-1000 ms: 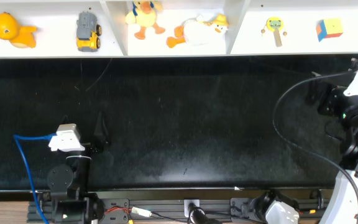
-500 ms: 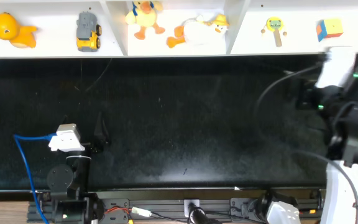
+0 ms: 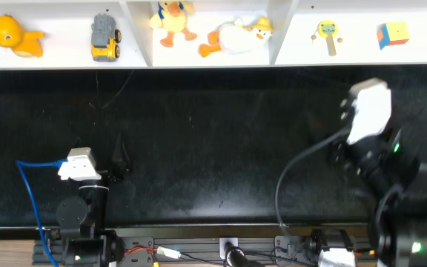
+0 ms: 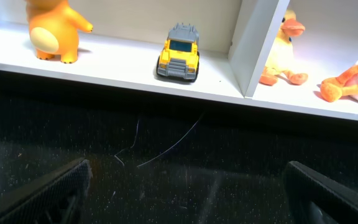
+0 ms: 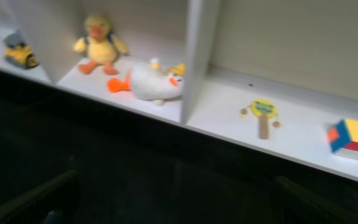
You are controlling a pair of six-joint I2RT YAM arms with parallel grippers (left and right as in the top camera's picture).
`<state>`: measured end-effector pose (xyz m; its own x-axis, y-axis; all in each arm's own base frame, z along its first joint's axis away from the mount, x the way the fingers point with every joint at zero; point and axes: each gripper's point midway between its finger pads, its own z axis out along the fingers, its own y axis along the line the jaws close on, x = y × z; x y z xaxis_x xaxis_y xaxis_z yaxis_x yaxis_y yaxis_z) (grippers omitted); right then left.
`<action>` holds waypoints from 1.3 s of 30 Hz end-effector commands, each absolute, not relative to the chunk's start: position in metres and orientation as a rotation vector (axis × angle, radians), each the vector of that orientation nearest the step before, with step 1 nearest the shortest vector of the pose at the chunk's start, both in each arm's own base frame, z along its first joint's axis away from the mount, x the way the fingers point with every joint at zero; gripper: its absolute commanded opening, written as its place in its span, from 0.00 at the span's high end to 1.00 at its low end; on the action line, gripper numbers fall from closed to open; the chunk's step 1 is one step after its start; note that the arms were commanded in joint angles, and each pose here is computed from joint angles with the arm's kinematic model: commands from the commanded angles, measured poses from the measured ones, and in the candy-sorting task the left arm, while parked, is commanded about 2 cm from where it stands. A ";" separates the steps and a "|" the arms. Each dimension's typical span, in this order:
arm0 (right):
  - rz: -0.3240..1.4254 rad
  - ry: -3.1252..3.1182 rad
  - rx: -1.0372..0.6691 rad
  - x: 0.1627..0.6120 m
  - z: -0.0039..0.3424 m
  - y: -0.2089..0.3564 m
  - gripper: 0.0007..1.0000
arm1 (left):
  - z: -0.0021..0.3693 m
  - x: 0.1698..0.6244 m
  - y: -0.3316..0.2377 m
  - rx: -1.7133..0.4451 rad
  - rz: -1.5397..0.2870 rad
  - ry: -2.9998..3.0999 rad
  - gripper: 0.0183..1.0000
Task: Store Toys
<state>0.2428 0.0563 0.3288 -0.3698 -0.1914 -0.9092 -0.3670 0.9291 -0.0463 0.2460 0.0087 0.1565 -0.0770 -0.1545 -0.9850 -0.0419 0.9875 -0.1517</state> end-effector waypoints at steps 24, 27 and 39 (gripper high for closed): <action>0.407 1.552 0.035 0.241 0.183 0.049 0.00 | 0.157 0.246 0.009 -0.156 -0.100 1.639 0.00; 0.405 1.591 0.040 0.241 0.173 0.049 0.00 | 0.157 0.246 0.009 -0.156 -0.100 1.639 0.00; 0.405 1.590 0.040 0.242 0.173 0.049 0.00 | 0.157 0.246 0.009 -0.156 -0.100 1.639 0.00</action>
<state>0.2411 0.0496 0.1777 -0.0672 0.2672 -0.9613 -0.2278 0.9339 0.2755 0.2459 0.0087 0.1567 -0.0762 -0.1545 -0.9850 -0.0418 0.9875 -0.1517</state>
